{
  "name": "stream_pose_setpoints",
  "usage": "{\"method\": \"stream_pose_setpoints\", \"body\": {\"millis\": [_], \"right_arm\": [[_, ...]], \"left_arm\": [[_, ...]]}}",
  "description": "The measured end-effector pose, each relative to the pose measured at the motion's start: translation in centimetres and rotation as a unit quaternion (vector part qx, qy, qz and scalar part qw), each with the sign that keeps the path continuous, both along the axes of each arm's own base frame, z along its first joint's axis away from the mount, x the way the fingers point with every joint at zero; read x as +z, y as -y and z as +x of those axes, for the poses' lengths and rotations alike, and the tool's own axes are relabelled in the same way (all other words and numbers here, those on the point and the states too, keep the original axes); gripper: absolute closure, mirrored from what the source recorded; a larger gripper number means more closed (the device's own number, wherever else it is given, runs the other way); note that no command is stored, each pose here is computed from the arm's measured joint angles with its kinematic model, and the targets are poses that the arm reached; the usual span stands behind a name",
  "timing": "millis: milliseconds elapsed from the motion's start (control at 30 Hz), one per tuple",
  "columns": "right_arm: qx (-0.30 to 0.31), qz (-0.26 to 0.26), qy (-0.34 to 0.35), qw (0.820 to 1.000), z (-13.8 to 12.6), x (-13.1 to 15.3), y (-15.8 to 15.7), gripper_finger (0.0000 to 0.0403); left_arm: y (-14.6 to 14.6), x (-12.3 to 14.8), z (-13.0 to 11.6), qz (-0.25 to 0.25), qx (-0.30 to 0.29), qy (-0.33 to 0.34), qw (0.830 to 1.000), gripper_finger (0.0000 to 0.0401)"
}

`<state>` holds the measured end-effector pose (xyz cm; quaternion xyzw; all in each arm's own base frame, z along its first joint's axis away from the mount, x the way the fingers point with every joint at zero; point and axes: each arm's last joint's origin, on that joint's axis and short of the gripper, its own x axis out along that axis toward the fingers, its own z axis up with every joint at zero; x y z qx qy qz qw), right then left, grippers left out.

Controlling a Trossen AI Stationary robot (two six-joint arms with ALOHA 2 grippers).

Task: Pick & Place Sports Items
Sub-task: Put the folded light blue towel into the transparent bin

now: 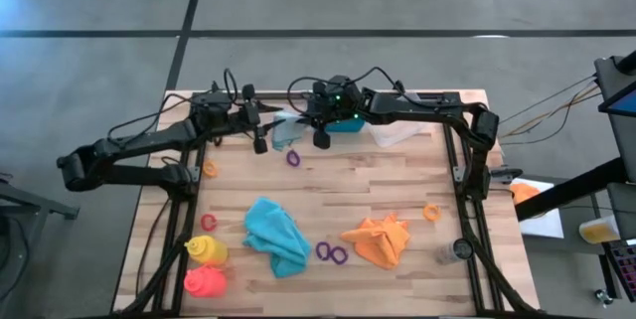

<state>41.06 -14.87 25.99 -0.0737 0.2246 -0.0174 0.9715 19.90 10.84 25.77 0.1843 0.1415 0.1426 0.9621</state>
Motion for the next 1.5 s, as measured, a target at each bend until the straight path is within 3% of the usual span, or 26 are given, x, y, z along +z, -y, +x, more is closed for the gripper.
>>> {"method": "stream_pose_setpoints", "body": {"millis": [433,767,1000,1500], "right_arm": [[0.003,-0.007,0.0,1.0,0.0,0.0,-0.1,0.0392],[0.006,-0.008,0.0,1.0,0.0,0.0,-0.1,0.0392],[0.006,-0.01,0.001,1.0,0.0,0.0,-0.1,0.0392],[0.006,-0.01,0.001,1.0,0.0,0.0,-0.1,0.0392]], "left_arm": [[-0.8,-2.8,1.2,-0.049,-0.016,-0.06,0.997,0.0258],[-0.5,-2.6,1.0,-0.088,-0.043,-0.049,0.994,0.0258],[-0.4,-2.7,1.0,-0.086,-0.046,-0.056,0.994,0.026],[-0.4,-2.7,1.0,-0.096,-0.032,-0.046,0.994,0.0346]]}}
